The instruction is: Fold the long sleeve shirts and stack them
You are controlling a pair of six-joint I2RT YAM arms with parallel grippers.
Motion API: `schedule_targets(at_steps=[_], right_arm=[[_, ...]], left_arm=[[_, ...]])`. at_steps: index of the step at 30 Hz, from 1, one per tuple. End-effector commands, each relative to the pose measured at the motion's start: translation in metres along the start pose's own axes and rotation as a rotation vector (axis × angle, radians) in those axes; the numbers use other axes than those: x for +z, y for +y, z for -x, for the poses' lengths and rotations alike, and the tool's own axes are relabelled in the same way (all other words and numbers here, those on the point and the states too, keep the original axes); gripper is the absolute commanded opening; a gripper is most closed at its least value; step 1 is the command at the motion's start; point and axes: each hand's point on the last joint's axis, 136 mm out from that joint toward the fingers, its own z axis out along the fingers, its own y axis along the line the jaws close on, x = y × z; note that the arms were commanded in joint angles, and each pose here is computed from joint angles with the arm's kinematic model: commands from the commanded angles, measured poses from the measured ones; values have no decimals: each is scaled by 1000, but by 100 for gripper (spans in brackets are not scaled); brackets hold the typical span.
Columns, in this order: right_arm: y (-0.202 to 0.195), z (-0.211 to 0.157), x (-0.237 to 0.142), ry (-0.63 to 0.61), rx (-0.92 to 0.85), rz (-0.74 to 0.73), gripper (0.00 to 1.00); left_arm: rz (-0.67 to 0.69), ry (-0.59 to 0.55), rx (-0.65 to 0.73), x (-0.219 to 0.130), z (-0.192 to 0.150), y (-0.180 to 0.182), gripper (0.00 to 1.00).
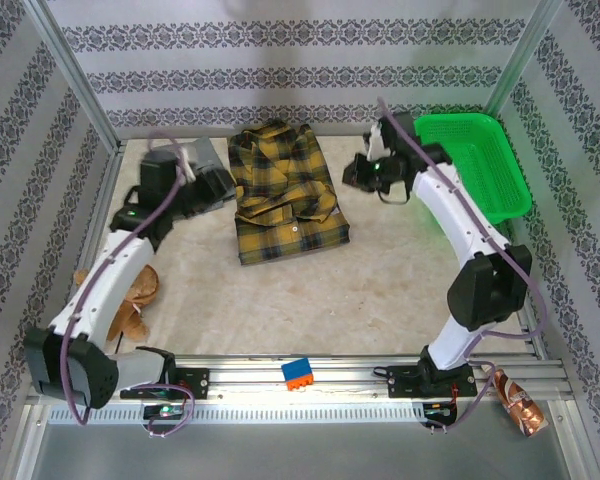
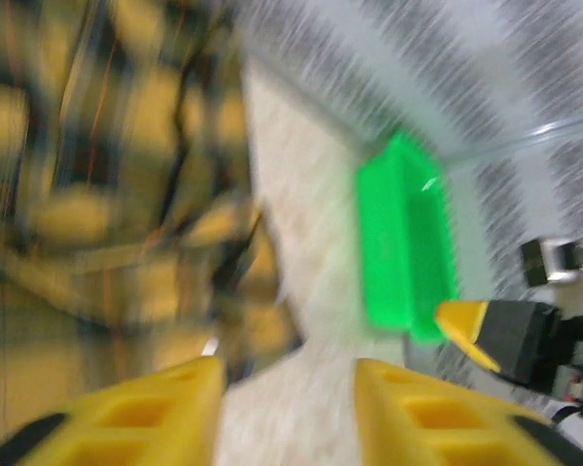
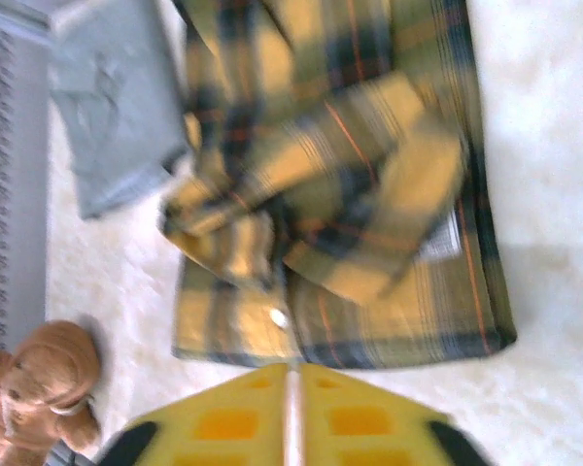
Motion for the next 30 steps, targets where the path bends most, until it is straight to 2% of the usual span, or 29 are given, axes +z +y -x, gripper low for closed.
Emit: schedule_targets(at_steps=[1, 4, 7, 12, 18, 23, 28, 30], right_arm=[[-27, -34, 57, 98, 61, -14, 3], [-37, -45, 80, 125, 68, -43, 2], [-42, -49, 102, 159, 76, -59, 1], [-45, -41, 127, 176, 83, -82, 1], [-36, -13, 147, 165, 86, -73, 2], [-9, 30, 167, 118, 122, 25, 8], [41, 95, 154, -5, 105, 150, 25], [60, 117, 139, -57, 90, 191, 35]], left_arm=[[101, 214, -33, 31, -65, 44, 25], [146, 290, -36, 54, -88, 62, 21], [184, 325, -40, 74, -95, 76, 21], [234, 310, -39, 105, -83, 90, 20], [255, 311, -34, 152, -59, 96, 20], [246, 224, -27, 180, -6, 92, 20], [198, 44, 8, 182, 73, 56, 21], [161, -26, 19, 177, 103, 39, 23]])
